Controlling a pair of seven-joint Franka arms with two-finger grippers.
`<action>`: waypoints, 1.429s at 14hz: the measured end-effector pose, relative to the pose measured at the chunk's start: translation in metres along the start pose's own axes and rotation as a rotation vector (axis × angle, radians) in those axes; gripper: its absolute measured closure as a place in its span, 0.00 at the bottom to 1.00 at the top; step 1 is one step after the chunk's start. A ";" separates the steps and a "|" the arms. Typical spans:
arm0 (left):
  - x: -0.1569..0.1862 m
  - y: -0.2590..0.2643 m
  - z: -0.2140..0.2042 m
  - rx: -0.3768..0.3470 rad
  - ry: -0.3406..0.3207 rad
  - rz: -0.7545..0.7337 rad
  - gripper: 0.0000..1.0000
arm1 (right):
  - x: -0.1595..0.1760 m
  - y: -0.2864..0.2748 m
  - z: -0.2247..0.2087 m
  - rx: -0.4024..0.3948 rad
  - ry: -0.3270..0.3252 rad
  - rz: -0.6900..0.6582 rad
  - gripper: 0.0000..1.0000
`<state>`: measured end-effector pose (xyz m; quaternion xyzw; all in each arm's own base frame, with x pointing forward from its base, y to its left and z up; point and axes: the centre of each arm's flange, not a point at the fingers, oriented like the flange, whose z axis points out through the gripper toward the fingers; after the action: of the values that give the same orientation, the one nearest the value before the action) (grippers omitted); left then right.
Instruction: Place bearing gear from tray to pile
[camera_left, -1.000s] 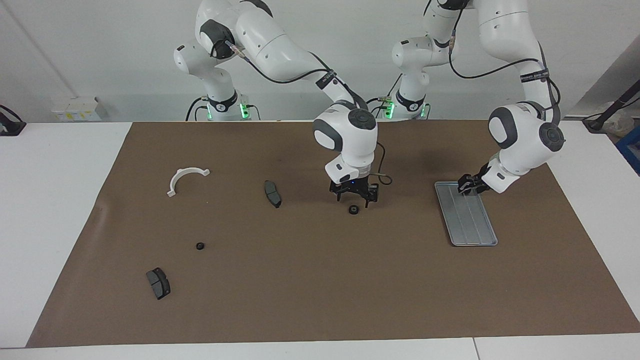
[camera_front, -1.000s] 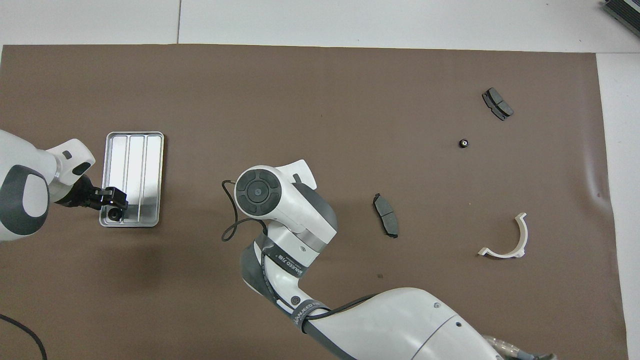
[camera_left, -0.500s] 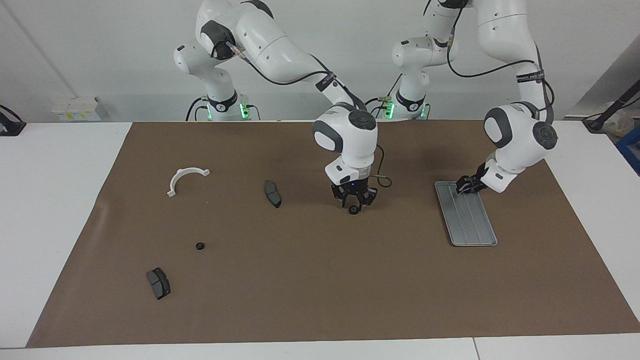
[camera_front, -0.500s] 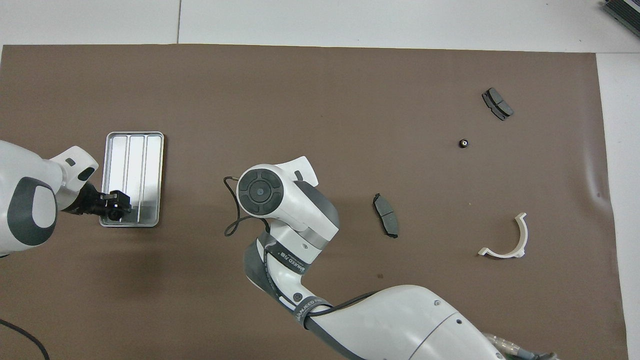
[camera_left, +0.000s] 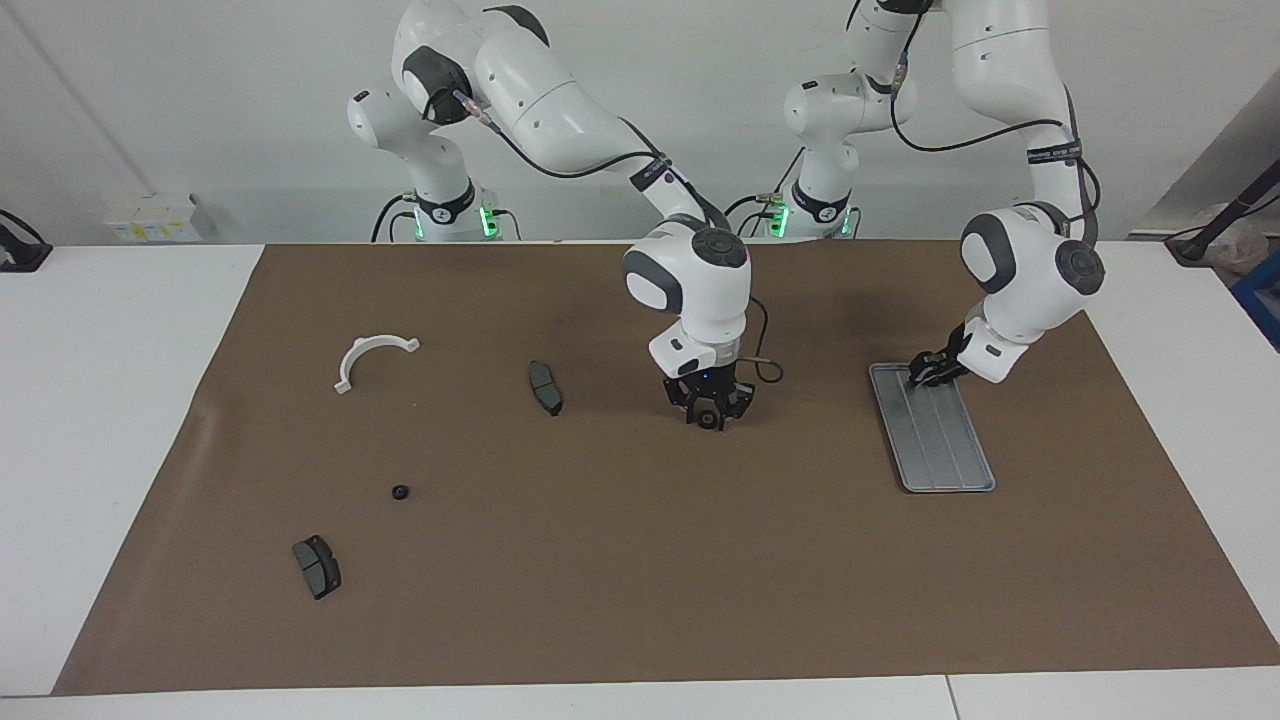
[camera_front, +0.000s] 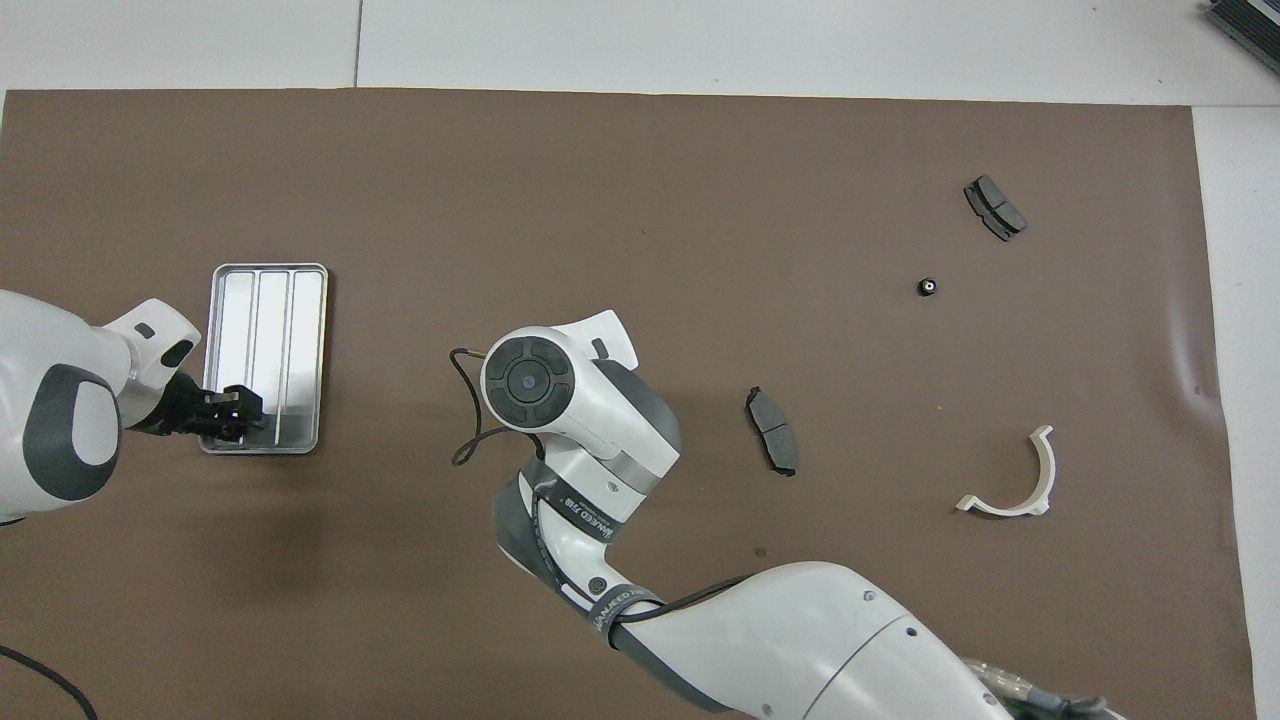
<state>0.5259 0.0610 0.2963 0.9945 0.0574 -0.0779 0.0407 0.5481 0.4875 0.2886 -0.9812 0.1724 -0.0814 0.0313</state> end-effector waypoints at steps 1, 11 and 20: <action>0.000 0.000 -0.001 0.000 0.001 -0.008 0.41 | 0.001 0.000 -0.001 0.000 0.001 0.000 0.58; -0.001 0.005 -0.002 0.002 0.003 -0.014 0.61 | 0.053 0.047 -0.014 -0.057 0.023 0.026 0.65; -0.001 0.020 -0.002 0.006 0.003 0.004 0.64 | 0.094 0.238 -0.064 -0.146 -0.064 -0.208 0.65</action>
<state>0.5271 0.0417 0.2997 0.9948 0.0552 -0.0763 0.0380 0.5454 0.2295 0.3447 -0.9955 0.0741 -0.0400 -0.0434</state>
